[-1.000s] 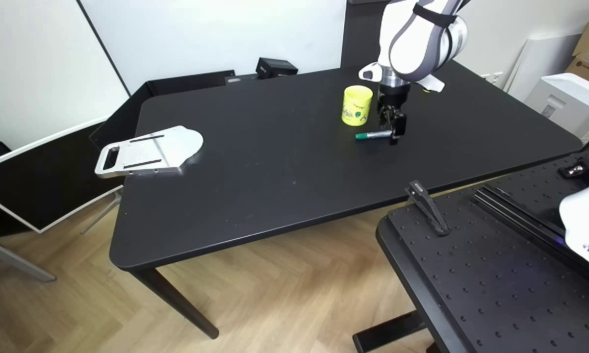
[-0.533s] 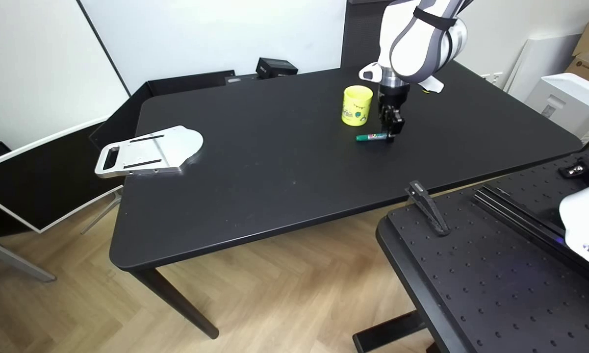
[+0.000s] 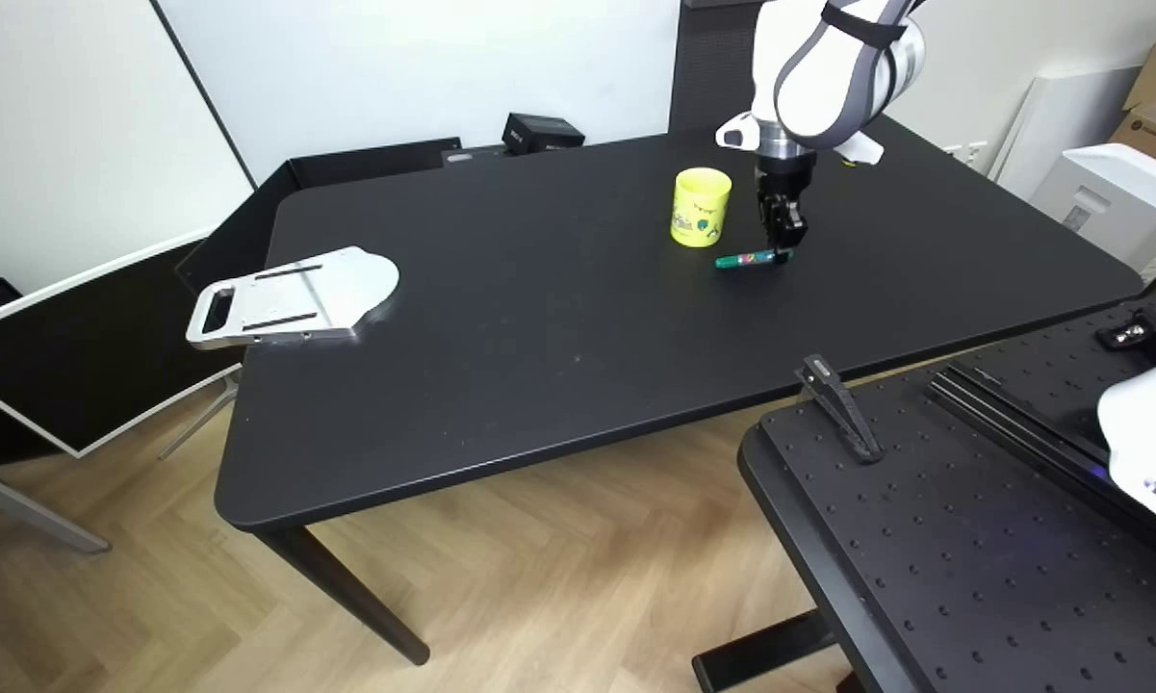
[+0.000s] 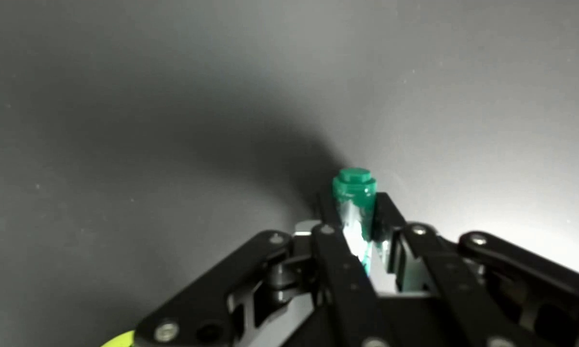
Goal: Move the marker from the table and put it inside the green cup
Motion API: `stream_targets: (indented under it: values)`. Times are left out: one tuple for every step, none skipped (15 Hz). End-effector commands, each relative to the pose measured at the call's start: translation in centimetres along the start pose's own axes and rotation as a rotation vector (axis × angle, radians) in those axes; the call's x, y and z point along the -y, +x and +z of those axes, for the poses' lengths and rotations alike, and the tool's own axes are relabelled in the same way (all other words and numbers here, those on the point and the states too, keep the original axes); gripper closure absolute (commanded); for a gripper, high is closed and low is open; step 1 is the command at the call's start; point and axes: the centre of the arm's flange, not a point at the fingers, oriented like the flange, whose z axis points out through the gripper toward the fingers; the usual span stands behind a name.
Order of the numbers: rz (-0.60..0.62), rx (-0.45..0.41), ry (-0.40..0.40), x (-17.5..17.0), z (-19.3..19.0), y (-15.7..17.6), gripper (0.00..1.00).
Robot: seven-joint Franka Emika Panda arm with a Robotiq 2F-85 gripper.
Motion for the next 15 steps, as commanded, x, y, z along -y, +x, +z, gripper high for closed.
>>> stream_targets:
  values:
    - [0.006, 0.103, 0.003, -0.9, -3.9, -1.2, 0.94]
    - [-0.004, 0.131, 0.01, -1.1, -4.9, -1.6, 0.94]
    - [-0.017, 0.167, 0.007, -1.3, -6.0, -1.8, 0.94]
    - [-0.03, 0.201, 0.003, -1.4, -7.1, -1.9, 0.94]
    - [-0.045, 0.233, -0.003, -1.6, -8.2, -2.0, 0.94]
    - [-0.064, 0.271, -0.013, -1.7, -9.2, -1.9, 0.94]
    - [-0.085, 0.31, -0.021, -1.8, -10.2, -1.7, 0.94]
    - [-0.102, 0.342, -0.027, -1.8, -11.0, -1.6, 0.94]
    - [-0.118, 0.374, -0.036, -1.9, -11.9, -1.3, 0.94]
    - [-0.131, 0.399, -0.046, -1.9, -12.6, -1.1, 0.94]
    - [-0.143, 0.422, -0.062, -2.1, -13.3, -0.8, 0.94]
    - [-0.155, 0.439, -0.08, -2.2, -13.8, -0.4, 0.94]
    - [-0.166, 0.456, -0.1, -2.4, -14.3, 0.0, 0.94]
    - [-0.179, 0.474, -0.125, -2.6, -14.7, 0.4, 0.94]
    - [-0.192, 0.487, -0.15, -2.7, -14.9, 0.8, 0.94]
